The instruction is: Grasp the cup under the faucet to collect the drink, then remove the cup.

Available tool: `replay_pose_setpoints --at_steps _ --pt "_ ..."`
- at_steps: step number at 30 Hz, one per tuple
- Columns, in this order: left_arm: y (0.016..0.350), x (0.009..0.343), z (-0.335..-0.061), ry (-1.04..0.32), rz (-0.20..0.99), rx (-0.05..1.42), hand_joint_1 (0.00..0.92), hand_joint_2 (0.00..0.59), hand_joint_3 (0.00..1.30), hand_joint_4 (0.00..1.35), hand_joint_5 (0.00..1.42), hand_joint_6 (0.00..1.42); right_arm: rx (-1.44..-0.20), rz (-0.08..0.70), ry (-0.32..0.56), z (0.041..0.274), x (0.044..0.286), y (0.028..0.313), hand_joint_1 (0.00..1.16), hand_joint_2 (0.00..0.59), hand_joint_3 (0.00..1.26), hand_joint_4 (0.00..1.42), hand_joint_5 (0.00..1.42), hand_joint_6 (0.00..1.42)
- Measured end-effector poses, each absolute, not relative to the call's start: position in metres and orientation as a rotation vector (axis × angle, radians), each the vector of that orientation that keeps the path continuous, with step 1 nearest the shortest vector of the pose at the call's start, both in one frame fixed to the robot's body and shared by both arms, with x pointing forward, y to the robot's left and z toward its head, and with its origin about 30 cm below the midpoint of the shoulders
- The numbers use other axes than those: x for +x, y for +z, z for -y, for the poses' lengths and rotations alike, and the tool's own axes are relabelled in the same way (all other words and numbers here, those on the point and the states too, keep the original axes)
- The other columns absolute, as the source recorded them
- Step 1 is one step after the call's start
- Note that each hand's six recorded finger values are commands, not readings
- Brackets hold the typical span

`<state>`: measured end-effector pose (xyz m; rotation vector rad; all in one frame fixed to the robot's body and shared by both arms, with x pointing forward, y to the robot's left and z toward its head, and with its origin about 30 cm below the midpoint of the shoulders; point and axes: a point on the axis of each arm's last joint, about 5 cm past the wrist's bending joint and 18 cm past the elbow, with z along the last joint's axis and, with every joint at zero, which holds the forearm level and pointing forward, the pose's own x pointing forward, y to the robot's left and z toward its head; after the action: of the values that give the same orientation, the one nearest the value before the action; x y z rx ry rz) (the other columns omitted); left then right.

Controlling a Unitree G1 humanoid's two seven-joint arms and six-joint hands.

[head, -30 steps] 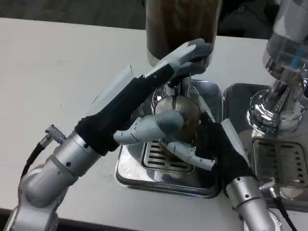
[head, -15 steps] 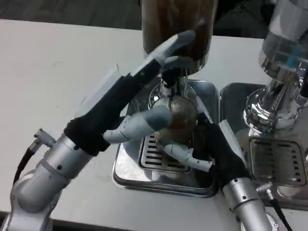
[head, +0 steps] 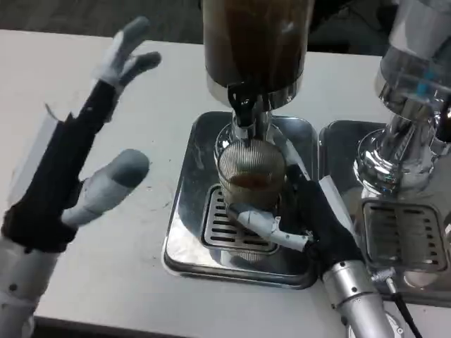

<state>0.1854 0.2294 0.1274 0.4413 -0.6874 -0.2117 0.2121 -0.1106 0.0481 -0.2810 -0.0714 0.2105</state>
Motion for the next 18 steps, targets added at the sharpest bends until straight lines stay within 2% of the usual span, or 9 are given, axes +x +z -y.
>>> replay_pose_setpoints --at_steps 3,6,10,14,18 --pt "0.123 0.178 -0.236 -0.168 0.662 0.456 0.000 0.127 0.00 0.00 0.10 0.02 -0.280 0.072 0.210 0.111 0.212 0.048 0.78 0.185 0.00 0.00 0.00 0.00" --pt "0.110 0.167 -0.242 -0.134 0.582 0.484 0.000 0.128 0.00 0.00 0.10 0.02 -0.281 0.071 0.210 0.111 0.212 0.048 0.78 0.185 0.00 0.00 0.00 0.00" --pt "0.094 0.158 -0.247 -0.135 0.480 0.527 0.000 0.129 0.00 0.00 0.09 0.01 -0.281 0.071 0.211 0.111 0.212 0.048 0.79 0.185 0.00 0.00 0.00 0.00" --pt "0.082 0.150 -0.250 -0.157 0.414 0.642 0.000 0.133 0.00 0.00 0.04 0.00 -0.283 0.071 0.219 0.109 0.212 0.048 0.79 0.185 0.00 0.00 0.00 0.00" --pt "0.070 0.145 -0.252 -0.134 0.353 0.660 0.000 0.128 0.00 0.00 0.00 0.00 -0.281 0.071 0.219 0.108 0.212 0.047 0.79 0.185 0.00 0.00 0.00 0.00"
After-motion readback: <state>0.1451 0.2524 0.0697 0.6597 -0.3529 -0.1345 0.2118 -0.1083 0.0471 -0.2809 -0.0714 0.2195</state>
